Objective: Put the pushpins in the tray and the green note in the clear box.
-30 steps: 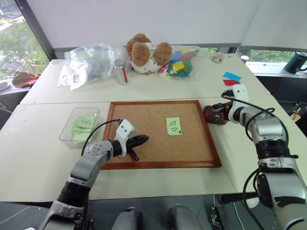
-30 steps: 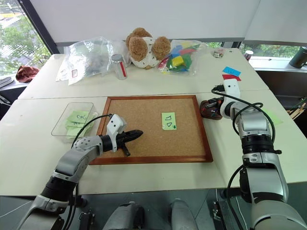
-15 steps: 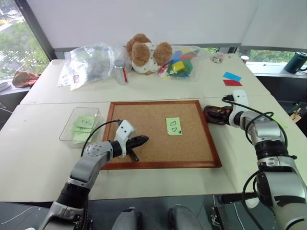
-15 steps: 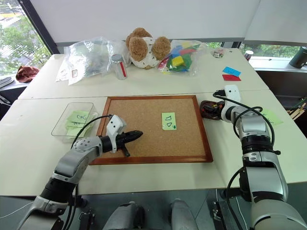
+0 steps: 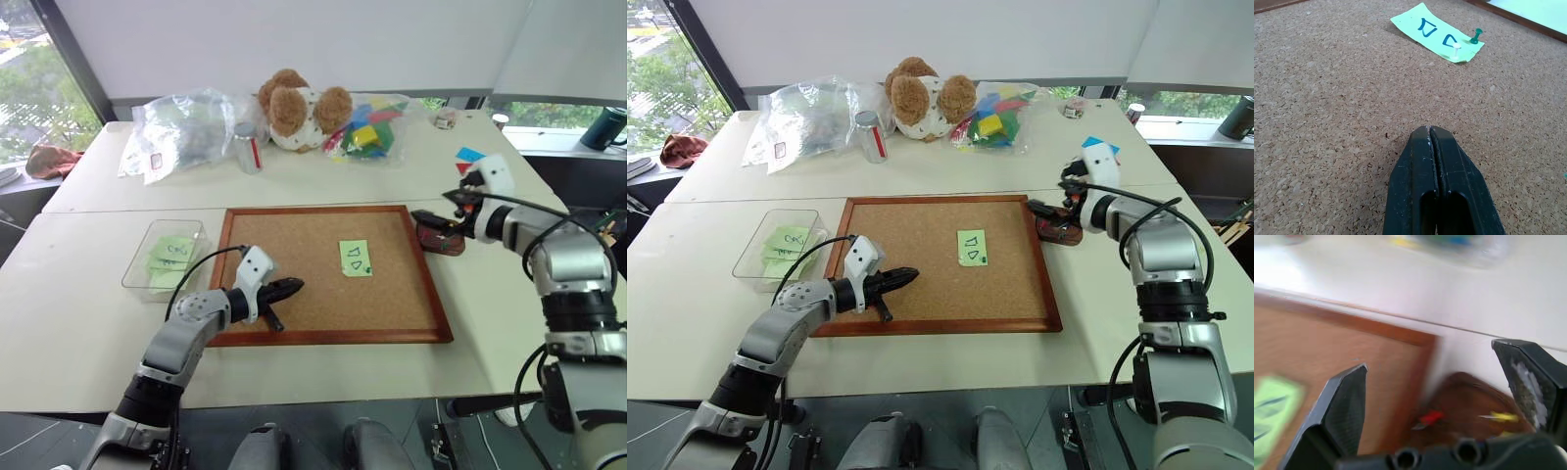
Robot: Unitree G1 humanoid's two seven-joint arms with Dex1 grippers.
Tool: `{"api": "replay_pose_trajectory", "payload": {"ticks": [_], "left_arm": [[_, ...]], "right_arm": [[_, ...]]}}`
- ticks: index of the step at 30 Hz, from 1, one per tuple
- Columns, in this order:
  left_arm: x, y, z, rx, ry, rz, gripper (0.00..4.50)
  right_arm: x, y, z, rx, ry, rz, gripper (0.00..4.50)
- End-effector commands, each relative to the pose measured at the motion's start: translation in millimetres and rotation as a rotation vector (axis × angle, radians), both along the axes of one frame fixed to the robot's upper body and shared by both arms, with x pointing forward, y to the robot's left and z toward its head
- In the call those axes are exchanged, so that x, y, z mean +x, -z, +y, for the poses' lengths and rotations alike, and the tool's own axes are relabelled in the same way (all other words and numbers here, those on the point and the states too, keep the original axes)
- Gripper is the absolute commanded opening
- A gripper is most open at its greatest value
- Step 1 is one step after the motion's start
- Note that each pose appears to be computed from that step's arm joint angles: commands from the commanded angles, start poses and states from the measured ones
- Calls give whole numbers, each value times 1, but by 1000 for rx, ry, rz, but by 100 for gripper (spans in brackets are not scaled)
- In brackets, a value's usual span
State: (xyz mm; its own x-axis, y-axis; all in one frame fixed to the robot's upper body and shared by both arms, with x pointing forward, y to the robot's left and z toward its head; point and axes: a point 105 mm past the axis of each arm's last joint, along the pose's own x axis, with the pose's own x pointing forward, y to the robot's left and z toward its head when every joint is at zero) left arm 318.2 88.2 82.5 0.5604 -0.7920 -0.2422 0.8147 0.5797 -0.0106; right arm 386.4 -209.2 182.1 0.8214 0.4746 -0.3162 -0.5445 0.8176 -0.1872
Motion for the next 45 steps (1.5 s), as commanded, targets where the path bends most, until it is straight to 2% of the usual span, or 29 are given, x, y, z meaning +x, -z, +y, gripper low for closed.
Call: {"api": "replay_pose_trajectory", "payload": {"ticks": [1, 6, 10, 13, 19, 22, 32, 35, 39, 45], "left_arm": [[-8, 26, 8, 48, -14, 92, 0], [-8, 25, 8, 51, -13, 92, 0], [-8, 25, 9, 51, -14, 92, 0], [-9, 25, 9, 54, -12, 93, 0], [-10, 25, 9, 54, -14, 91, 0], [-10, 24, 9, 54, -15, 92, 0], [-11, 24, 9, 56, -13, 92, 0], [-11, 24, 9, 58, -12, 91, 0], [-11, 24, 10, 59, -14, 92, 0], [-11, 24, 10, 61, -15, 91, 0]], "right_arm": [[-20, -1, 41, 4, -159, -12, 445], [-37, 24, 65, -13, -229, 30, 445], [-40, 28, 68, -13, -233, 36, 445], [-43, 43, 74, -24, -238, 65, 362], [-46, 54, 78, -44, -249, 74, 362], [-47, 57, 80, -47, -250, 78, 272], [-46, 59, 80, -40, -241, 82, 272], [-46, 60, 79, -38, -238, 85, 189], [-46, 61, 79, -38, -238, 86, 5], [-45, 58, 79, -40, -240, 83, 5]]}}
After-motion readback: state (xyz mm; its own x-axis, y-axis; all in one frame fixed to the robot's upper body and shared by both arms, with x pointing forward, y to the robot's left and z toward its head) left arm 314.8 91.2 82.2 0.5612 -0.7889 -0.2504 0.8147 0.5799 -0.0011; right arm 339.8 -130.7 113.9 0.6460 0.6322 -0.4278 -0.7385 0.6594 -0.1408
